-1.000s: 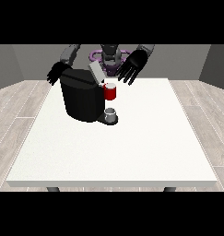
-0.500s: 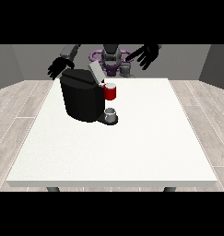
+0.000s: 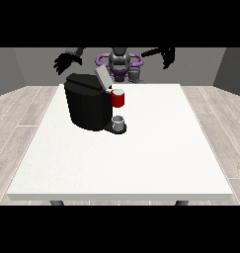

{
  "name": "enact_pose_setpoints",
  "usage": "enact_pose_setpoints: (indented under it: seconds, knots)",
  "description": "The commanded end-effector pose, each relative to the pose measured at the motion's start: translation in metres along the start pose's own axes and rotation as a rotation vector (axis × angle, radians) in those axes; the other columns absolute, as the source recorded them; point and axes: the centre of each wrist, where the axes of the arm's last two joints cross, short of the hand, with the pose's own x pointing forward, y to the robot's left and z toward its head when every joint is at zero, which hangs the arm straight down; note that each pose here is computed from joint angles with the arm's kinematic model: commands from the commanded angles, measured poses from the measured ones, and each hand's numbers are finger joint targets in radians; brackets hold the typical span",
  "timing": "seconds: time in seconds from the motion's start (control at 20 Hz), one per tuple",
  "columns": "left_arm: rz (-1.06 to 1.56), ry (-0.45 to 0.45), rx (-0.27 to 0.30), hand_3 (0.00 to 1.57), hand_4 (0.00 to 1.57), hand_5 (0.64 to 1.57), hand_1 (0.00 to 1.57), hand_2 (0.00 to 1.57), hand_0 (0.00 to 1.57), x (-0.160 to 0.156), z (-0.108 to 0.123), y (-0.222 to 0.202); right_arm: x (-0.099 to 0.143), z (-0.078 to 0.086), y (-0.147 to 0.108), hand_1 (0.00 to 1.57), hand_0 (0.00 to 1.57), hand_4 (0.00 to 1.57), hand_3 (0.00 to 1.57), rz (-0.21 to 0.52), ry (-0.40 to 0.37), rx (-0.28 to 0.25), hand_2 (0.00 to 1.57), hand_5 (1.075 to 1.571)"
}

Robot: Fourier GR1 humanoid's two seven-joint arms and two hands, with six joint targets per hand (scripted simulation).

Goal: Insert the coffee pod into the coffee machine and close the lid

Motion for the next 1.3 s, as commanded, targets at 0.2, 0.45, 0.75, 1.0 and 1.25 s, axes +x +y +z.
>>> enact_pose_setpoints:
  seconds: [0.2, 0.45, 0.75, 1.0, 1.25]
  knots:
    - [0.161, 0.091, 0.041, 0.0, 0.0, 1.571, 0.0, 0.0, 0.0, -0.054, 0.041, -0.011, 0.049, -0.01, 0.017, 0.0, 0.0, 0.12, 0.0, 0.023, -0.084, 0.155, 0.0, 1.571]
    - [0.235, 0.092, 0.022, 0.0, 0.14, 1.571, 0.0, 0.0, 0.0, -0.075, 0.065, -0.026, 0.075, -0.017, 0.018, 0.0, 0.0, 0.0, 0.0, 0.016, -0.127, 0.221, 0.0, 1.571]
    - [0.259, 0.035, -0.005, 0.0, 0.09, 1.571, 0.0, 0.0, 0.0, -0.06, 0.067, -0.033, 0.085, -0.027, 0.03, 0.0, 0.0, 0.0, 0.0, 0.076, -0.167, 0.264, 0.0, 1.571]
    - [0.254, -0.008, 0.016, 0.0, 0.0, 1.571, 0.0, 0.0, 0.0, -0.041, 0.068, -0.038, 0.115, -0.044, 0.039, 0.0, 0.0, 0.16, 0.0, 0.086, -0.248, 0.316, 0.0, 1.571]
    - [0.297, -0.003, 0.046, 0.0, 0.0, 1.571, 0.0, 0.0, 0.0, -0.02, 0.073, -0.031, 0.095, -0.041, 0.049, 0.0, 0.0, 0.0, 0.0, 0.078, -0.188, 0.361, 0.0, 1.571]
